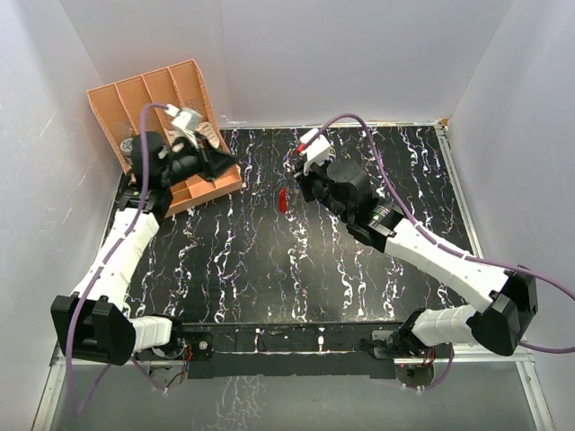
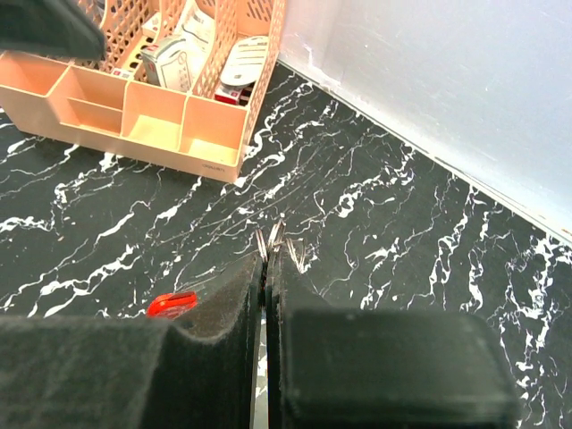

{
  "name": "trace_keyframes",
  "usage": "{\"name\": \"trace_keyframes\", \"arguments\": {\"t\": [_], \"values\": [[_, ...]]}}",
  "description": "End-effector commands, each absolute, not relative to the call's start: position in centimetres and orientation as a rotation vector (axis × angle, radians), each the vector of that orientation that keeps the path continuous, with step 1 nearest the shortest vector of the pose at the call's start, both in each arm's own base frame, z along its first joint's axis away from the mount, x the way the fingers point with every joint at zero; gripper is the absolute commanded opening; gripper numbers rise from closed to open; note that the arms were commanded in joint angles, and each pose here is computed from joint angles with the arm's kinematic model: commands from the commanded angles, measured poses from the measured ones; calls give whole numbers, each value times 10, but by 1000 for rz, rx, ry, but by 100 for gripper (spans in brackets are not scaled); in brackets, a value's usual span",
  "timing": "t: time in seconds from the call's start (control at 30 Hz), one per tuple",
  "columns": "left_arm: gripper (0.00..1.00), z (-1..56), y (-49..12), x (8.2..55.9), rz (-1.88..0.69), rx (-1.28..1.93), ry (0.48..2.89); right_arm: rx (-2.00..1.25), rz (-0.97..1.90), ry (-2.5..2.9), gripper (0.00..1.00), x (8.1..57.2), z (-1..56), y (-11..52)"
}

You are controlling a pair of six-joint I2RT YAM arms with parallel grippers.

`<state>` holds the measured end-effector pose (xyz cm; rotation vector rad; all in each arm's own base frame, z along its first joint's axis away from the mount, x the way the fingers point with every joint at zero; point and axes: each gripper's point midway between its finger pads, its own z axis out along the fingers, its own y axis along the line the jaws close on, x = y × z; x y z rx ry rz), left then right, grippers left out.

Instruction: Remove the keys from the keyring

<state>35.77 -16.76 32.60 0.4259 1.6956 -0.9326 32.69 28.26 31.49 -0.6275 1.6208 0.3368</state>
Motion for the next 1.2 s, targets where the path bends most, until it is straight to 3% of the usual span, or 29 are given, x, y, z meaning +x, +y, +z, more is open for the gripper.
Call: {"name": "trace_keyframes", "arguments": {"t": [0.0, 0.17, 0.53, 0.67, 0.87, 1.17], "values": [[4, 314, -218, 323, -929, 609, 1766, -636, 370, 1519, 0, 329, 358, 296], [7, 304, -250, 303, -895, 690, 1754, -608, 332, 1526, 0, 340, 357, 298], [16, 305, -253, 318, -800, 626, 1716, -589, 333, 1529, 0, 341, 357, 301], [36, 305, -267, 313, -851, 642, 1683, -581, 338, 1522, 0, 340, 358, 301], [48, 303, -278, 301, -865, 681, 1599, -539, 342, 1505, 0, 342, 363, 299], [47, 304, -274, 305, -785, 667, 1557, -514, 390, 1473, 0, 340, 377, 303]]}}
